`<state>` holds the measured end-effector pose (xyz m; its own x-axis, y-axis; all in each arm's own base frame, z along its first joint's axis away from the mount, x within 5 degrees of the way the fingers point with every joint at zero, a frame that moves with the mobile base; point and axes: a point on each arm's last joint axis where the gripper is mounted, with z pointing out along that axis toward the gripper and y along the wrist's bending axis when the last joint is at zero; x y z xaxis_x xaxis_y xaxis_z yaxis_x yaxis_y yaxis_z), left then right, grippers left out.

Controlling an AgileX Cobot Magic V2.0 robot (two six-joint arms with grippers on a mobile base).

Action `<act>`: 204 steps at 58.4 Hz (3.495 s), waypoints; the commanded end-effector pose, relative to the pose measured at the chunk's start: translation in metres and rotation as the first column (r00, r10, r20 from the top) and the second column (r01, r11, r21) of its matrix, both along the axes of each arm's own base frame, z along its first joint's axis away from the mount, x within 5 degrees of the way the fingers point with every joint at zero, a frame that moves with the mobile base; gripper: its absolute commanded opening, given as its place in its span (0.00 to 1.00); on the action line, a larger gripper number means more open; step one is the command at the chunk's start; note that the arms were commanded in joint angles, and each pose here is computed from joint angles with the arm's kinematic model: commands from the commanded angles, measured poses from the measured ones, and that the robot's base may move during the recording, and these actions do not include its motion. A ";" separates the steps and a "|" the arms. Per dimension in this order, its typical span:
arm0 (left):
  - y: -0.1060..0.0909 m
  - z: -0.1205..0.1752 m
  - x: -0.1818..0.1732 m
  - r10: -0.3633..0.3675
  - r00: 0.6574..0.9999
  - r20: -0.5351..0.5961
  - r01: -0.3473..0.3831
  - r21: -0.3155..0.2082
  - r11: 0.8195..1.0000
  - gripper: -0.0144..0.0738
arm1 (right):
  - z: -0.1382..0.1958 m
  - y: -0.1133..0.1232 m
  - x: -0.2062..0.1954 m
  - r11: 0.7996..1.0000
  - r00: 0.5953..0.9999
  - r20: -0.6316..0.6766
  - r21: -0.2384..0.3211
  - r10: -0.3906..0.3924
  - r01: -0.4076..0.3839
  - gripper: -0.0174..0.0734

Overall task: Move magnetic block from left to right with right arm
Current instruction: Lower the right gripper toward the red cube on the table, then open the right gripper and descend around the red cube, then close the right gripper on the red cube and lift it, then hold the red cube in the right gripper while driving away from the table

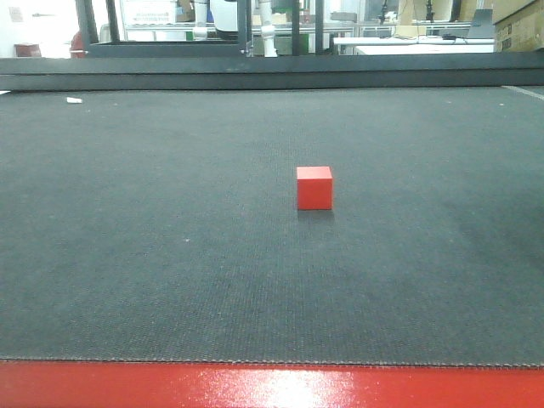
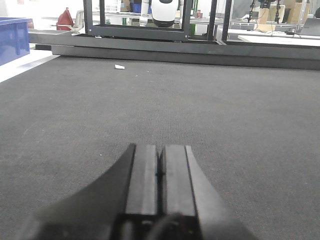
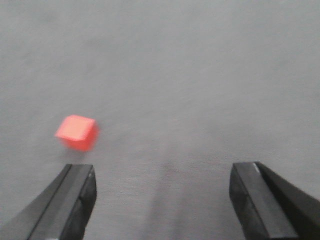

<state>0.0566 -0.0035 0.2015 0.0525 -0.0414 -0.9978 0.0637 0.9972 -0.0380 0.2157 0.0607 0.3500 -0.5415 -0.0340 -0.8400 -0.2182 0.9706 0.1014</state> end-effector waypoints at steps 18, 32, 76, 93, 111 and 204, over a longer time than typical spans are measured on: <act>0.001 0.007 -0.001 0.011 0.995 0.096 -0.010 -0.018 1.000 0.02 | 0.010 0.106 0.104 0.998 0.972 -0.234 0.067 0.010 0.006 0.90; 0.001 0.007 -0.001 0.011 0.995 0.096 -0.010 -0.018 1.000 0.02 | -0.026 0.150 0.144 0.999 0.920 -0.391 -0.016 -0.033 0.030 0.90; 0.001 0.007 -0.001 0.011 0.995 0.096 -0.010 -0.018 1.000 0.02 | -0.097 0.164 0.179 0.992 0.869 -0.480 -0.083 -0.123 0.094 0.89; 0.001 0.007 -0.001 0.011 0.995 0.096 -0.010 -0.018 1.000 0.02 | -0.097 0.162 0.181 0.992 0.865 -0.485 -0.084 -0.127 0.099 0.49; 0.001 0.007 -0.001 0.011 0.995 0.096 -0.010 -0.018 1.000 0.02 | -0.050 0.135 0.176 0.998 0.918 -0.394 -0.062 -0.055 0.033 0.45; 0.001 0.007 -0.001 0.011 0.995 0.096 -0.010 -0.018 1.000 0.02 | -0.008 -0.057 -0.178 0.997 0.871 0.486 0.024 -0.071 0.068 0.45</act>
